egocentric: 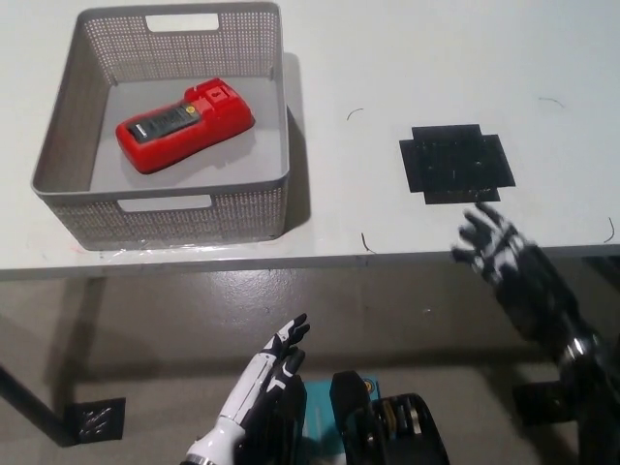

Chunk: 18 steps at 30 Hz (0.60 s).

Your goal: Use the right hand to pick up a multimeter on the right side and put it into a container on the left side

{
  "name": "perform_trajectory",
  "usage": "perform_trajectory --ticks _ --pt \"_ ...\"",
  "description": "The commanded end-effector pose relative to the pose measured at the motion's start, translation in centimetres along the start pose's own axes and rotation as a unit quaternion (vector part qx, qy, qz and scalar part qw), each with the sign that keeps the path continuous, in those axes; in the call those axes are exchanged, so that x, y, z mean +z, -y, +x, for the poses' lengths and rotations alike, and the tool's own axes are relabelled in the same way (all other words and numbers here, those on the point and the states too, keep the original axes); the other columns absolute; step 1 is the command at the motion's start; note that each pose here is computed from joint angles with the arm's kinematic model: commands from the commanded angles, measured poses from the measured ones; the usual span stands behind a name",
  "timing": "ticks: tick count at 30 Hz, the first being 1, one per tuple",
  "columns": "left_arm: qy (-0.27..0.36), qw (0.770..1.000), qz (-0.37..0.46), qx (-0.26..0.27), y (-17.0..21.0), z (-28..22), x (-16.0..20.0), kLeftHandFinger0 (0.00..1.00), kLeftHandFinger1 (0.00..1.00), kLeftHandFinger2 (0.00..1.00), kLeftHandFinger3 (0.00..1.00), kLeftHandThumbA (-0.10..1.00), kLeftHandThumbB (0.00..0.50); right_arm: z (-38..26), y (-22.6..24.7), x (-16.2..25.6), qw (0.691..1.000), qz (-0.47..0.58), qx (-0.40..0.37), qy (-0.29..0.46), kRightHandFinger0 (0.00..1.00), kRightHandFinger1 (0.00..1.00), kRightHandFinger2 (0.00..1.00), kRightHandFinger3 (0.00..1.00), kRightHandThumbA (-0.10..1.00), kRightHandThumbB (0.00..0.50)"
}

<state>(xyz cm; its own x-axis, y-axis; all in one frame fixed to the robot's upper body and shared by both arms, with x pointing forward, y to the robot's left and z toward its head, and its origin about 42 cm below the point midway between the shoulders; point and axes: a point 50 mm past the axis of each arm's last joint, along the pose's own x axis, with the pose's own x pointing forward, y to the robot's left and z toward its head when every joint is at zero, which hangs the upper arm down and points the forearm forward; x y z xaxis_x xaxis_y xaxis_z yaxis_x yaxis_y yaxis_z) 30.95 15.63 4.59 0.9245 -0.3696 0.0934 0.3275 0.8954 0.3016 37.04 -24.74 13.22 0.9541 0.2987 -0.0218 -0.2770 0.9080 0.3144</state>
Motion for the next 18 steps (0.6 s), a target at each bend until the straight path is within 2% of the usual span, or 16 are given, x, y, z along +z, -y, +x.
perform_trajectory --ticks 1,7,12,18 --pt "0.032 0.999 -0.001 0.019 -0.5 0.4 0.7 1.00 1.00 1.00 1.00 1.00 0.465 -12.5 -11.1 7.6 0.904 -0.237 0.118 0.336 1.00 1.00 1.00 1.00 1.00 0.440" --pt "0.028 0.999 -0.004 0.021 -0.4 -0.1 0.5 1.00 1.00 1.00 1.00 1.00 0.474 -13.3 -11.3 3.4 0.916 -0.238 0.124 0.299 1.00 1.00 1.00 1.00 1.00 0.352" --pt "0.028 0.999 -0.003 0.018 -0.3 -0.2 0.5 1.00 1.00 1.00 1.00 1.00 0.474 -12.7 -9.0 -1.2 0.936 -0.254 0.098 0.224 1.00 1.00 1.00 1.00 1.00 0.397" --pt "0.022 0.999 -0.013 0.023 0.2 -1.1 0.3 1.00 1.00 1.00 1.00 1.00 0.476 -12.3 -6.6 -6.4 0.951 -0.274 0.063 0.129 1.00 1.00 1.00 1.00 1.00 0.400"
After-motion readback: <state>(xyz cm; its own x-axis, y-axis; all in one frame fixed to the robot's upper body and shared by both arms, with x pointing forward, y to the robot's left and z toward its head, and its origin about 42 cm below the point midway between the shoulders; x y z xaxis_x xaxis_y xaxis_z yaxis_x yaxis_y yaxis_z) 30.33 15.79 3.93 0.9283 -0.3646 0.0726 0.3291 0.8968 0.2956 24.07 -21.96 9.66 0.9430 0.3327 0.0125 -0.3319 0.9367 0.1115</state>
